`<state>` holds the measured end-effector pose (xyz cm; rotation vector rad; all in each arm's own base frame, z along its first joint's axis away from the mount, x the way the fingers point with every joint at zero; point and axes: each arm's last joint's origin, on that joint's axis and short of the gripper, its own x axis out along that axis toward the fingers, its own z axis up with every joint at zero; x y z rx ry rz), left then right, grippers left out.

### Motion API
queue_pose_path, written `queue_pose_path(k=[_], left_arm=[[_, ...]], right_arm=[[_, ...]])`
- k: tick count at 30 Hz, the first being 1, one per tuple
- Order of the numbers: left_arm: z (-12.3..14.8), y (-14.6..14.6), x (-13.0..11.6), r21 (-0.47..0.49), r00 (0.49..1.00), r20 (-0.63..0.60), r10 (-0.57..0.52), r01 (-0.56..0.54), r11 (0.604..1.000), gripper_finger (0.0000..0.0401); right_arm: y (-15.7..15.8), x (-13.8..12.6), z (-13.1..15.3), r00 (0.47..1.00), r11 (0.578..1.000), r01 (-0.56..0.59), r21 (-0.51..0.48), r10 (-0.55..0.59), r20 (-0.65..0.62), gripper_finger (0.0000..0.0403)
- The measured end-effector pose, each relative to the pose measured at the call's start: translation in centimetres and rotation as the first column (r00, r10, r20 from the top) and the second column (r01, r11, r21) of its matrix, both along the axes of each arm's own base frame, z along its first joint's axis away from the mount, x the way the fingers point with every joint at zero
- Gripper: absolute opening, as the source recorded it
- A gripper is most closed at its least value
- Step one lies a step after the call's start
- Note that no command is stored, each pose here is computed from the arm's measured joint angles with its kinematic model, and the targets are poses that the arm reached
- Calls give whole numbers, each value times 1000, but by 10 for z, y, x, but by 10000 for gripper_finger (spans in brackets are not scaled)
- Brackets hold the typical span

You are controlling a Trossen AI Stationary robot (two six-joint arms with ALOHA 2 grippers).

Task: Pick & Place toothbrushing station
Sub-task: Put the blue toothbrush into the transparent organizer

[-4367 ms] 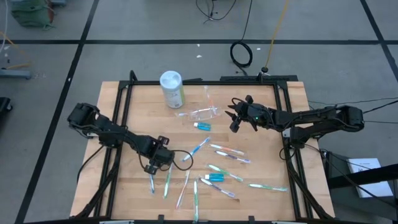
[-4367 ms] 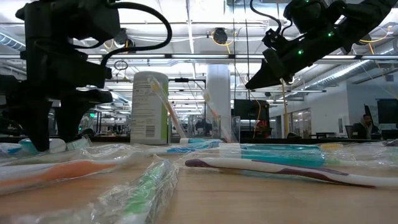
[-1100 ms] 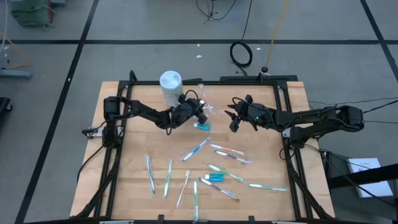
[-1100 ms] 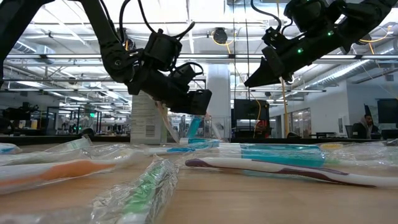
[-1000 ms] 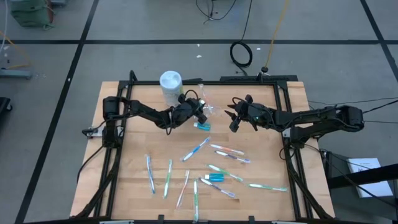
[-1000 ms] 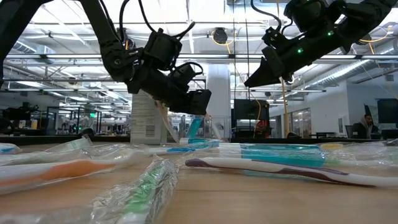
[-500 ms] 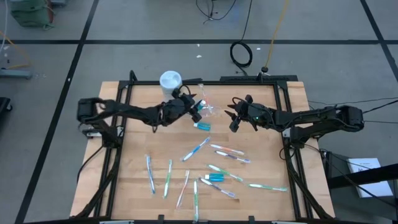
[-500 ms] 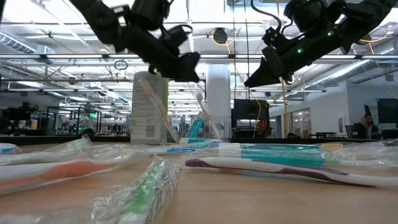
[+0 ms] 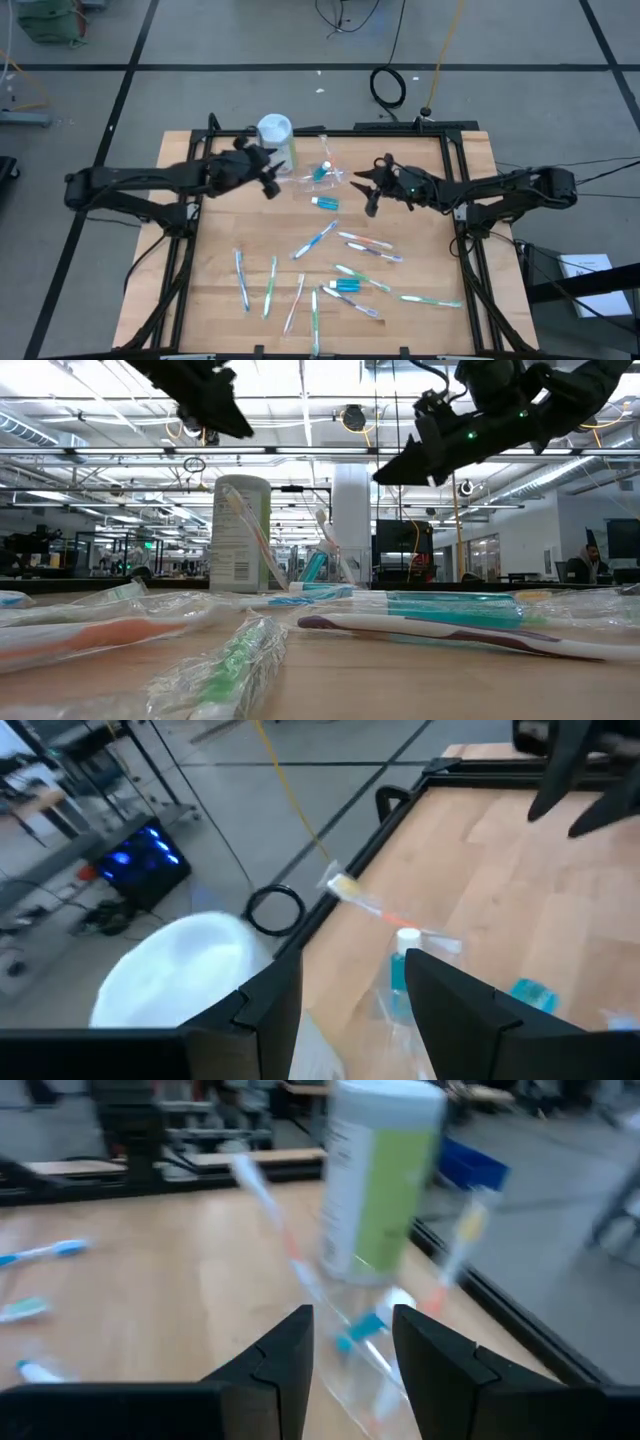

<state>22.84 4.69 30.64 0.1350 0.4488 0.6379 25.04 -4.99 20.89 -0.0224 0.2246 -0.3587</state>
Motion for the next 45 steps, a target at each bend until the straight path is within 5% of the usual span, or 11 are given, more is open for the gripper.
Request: queue_pose_path(k=[4,11,24,30,35,39,45], left_arm=[[11,-5,-24,-72,993,62,-97,101,992,184],[-29,-16,-39,-124,979,85,-184,194,973,184],[-99,-23,-48,-168,973,127,-192,212,963,184],[-100,-24,-49,-175,972,132,-193,214,961,184],[-97,-24,-47,-162,965,173,-197,225,961,184],[-95,-24,-47,-142,962,181,-206,233,962,184],[-95,-25,-47,-147,958,181,-221,249,957,184]], right_arm=[[6,13,-7,992,990,-121,-75,124,26,136],[9,31,-19,960,961,-266,-77,271,72,174],[35,71,-14,884,906,-423,-17,409,-229,179],[39,64,-29,843,886,-462,-29,429,-325,179],[38,67,-60,811,892,-452,36,427,-399,179],[38,76,-87,792,876,-483,-9,432,-430,178],[37,80,-94,778,874,-485,1,432,-457,178]])
